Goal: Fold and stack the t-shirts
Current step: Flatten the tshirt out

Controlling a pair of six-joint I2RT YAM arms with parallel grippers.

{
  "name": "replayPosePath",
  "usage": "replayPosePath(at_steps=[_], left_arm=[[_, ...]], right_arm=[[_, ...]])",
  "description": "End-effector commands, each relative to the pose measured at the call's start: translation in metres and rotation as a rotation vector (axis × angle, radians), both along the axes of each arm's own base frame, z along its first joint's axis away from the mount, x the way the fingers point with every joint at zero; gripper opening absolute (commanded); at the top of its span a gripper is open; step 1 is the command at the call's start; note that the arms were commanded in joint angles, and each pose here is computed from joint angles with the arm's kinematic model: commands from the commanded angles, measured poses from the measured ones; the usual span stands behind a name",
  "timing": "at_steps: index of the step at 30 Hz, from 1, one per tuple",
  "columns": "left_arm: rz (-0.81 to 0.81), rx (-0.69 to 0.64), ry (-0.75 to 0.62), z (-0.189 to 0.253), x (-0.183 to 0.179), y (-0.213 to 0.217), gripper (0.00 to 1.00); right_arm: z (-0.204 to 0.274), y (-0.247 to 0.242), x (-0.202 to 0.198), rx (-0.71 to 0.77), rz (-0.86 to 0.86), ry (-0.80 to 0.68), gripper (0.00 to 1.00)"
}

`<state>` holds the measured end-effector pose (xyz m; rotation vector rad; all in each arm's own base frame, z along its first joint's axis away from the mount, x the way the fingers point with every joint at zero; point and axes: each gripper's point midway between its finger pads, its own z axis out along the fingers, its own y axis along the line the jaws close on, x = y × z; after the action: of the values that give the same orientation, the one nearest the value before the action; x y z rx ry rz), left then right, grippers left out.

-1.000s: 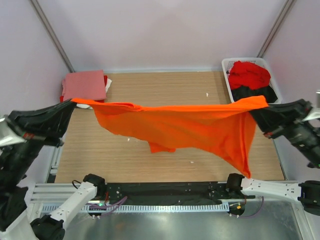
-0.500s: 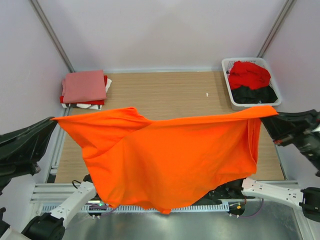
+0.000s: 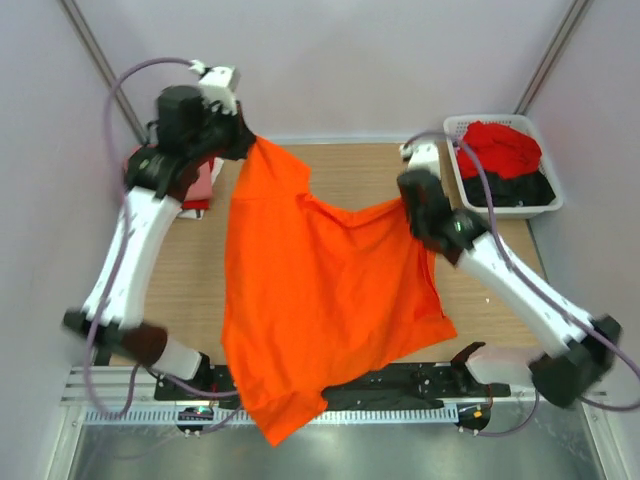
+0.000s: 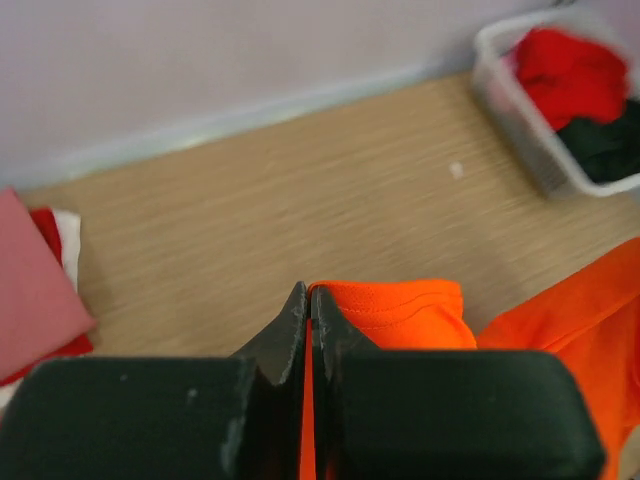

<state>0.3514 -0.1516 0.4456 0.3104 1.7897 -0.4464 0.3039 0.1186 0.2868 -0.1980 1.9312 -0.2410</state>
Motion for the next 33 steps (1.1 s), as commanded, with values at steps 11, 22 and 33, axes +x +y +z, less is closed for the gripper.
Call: replayPosePath(at_steps=[11,22,33], left_arm=[[0.286,-0.021,0.473,-0.151,0.162,0.012,1.00],[0.194,-0.126,0.595,-0.244,0.042,-0.052,1.00],[0.019,-0.219,0.738,-0.344,0.004,-0.145,0.93]], right_arm=[[-0.071,-0.062,0.189,0.349,-0.333,0.310,1.00],[-0.113,-0.037,0.101,0.545,-0.207,0.347,1.00],[-0.179,0.018,0.129,0.504,-0.093,0.509,1.00]])
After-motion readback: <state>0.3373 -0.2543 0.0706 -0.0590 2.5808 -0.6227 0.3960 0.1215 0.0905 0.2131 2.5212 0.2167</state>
